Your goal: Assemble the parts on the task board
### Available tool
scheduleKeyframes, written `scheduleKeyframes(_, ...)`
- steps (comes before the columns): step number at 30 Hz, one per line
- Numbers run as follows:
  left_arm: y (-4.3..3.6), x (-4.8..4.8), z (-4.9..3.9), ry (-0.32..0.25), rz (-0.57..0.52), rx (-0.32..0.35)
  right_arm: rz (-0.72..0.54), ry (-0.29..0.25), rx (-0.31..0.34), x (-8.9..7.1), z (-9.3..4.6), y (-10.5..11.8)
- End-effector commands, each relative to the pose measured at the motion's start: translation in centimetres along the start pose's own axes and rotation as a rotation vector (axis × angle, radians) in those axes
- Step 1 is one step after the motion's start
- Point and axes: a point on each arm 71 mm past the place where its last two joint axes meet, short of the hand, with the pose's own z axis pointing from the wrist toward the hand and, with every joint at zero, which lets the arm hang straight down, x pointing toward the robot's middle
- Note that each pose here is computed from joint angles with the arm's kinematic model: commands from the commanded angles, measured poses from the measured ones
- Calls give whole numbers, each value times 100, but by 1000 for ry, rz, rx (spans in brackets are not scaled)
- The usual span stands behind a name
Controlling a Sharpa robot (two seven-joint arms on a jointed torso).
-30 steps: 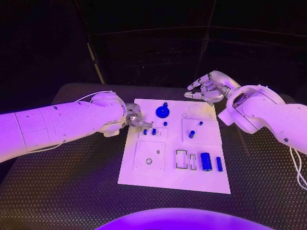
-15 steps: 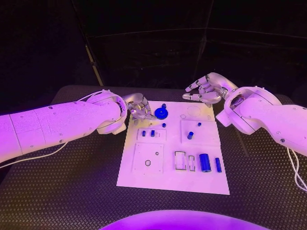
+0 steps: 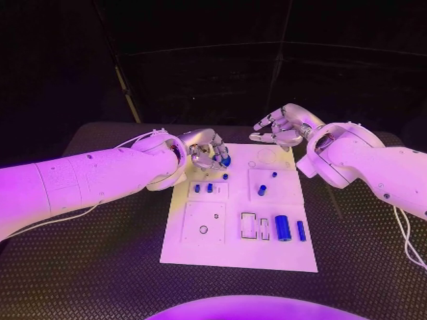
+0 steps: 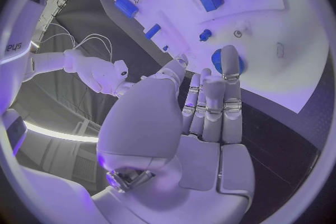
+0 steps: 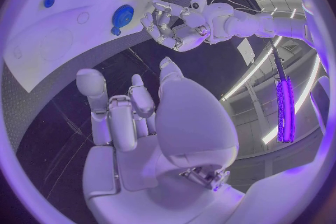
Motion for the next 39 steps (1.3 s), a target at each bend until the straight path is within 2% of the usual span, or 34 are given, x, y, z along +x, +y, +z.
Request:
scheduleKeyframes(1,-60,46,34,36,138,73,2,6,-12,4,5,22)
scheduleKeyframes(8,-24,173,100,128,236,51,4,7,-14,11,9,31)
scheduleKeyframes(12,-8,212,143,156,259,37,4,5,-13,12,14,31)
scheduleKeyframes(23,-31,259,233,173,277,27,5,3,-12,15,21,31)
scheduleKeyframes(39,-72,299,292,186,280,27,6,6,-15,29,28,44)
